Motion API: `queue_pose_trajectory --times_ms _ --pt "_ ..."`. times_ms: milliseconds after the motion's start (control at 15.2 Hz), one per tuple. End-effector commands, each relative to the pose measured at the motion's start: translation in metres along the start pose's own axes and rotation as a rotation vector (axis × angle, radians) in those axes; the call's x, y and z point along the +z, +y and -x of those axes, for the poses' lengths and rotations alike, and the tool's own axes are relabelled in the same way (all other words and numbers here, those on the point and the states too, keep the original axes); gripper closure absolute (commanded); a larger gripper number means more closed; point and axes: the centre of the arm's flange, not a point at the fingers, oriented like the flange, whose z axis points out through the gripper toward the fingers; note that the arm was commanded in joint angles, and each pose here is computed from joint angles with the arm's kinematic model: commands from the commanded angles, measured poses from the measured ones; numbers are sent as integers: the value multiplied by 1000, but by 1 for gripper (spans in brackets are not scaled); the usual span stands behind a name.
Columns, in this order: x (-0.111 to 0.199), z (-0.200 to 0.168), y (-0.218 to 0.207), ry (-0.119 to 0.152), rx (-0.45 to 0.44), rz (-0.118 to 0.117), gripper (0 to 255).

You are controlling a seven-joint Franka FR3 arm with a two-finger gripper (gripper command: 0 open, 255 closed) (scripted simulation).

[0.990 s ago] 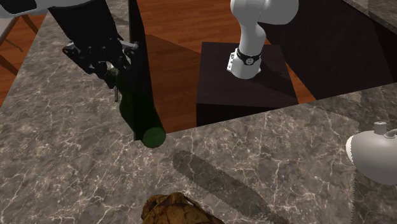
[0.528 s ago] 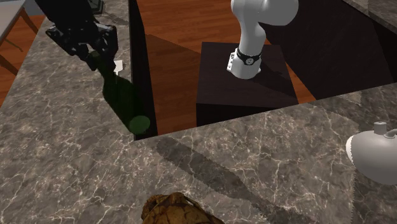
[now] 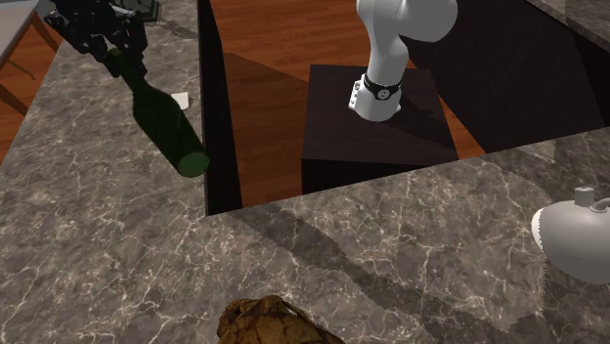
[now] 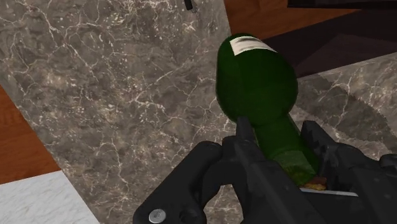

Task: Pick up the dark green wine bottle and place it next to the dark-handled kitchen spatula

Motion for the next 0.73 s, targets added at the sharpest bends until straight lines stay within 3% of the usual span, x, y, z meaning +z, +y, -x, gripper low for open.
queue_pose_trajectory --times_ms 0,660 --pt "-5 18 21 0 -1 0 255" --pt "42 24 27 0 -1 0 255"
